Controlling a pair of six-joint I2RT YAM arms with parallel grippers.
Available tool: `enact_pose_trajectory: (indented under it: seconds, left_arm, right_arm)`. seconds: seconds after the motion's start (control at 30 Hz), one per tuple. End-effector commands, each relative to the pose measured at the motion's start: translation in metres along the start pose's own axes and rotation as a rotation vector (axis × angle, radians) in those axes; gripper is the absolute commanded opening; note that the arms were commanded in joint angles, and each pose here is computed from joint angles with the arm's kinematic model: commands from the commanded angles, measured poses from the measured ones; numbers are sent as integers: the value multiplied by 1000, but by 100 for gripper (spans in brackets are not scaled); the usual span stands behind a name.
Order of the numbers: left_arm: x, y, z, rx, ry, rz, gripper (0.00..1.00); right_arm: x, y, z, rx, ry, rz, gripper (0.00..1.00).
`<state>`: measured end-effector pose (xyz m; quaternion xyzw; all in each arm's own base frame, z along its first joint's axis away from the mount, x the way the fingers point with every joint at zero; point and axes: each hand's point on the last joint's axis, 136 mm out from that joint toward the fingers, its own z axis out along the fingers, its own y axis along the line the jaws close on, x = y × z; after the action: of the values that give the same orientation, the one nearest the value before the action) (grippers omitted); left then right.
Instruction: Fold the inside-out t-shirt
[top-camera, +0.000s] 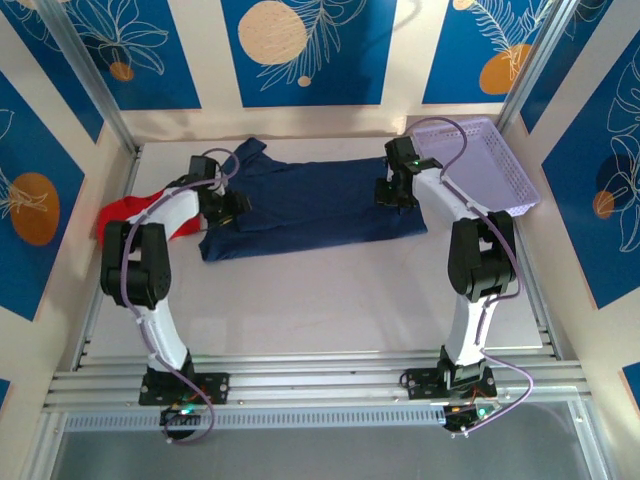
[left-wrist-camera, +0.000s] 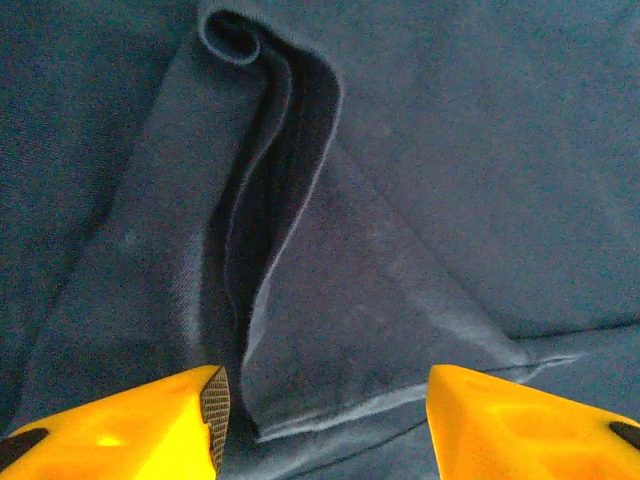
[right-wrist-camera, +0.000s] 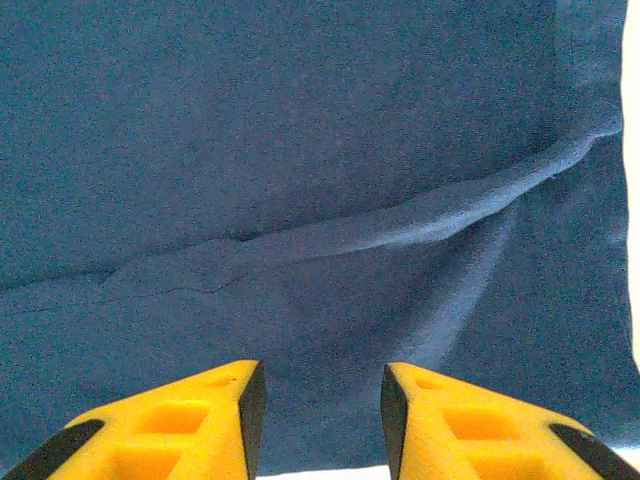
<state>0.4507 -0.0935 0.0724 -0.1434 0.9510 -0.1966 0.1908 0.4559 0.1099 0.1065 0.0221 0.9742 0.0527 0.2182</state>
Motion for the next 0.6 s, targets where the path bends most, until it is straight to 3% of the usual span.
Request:
enact_pose_trajectory:
  seconds: [0.0,0.23,0.4,0.57]
  left_arm:
    - [-2,1,14,-4,18,21,55]
    - [-1,-3,33,23,61,19,51]
    - [-7,-17,39,83,70,14,40]
    - [-18,-26,47,96,83,20,23]
  right_arm:
    - [1,2,-3,-24,-5,6,38]
    - [6,1,-3,-34,6,19,38]
    - [9,-2,-1,-28,15,24,38]
    - [8,-4,-3,-29,11,29,38]
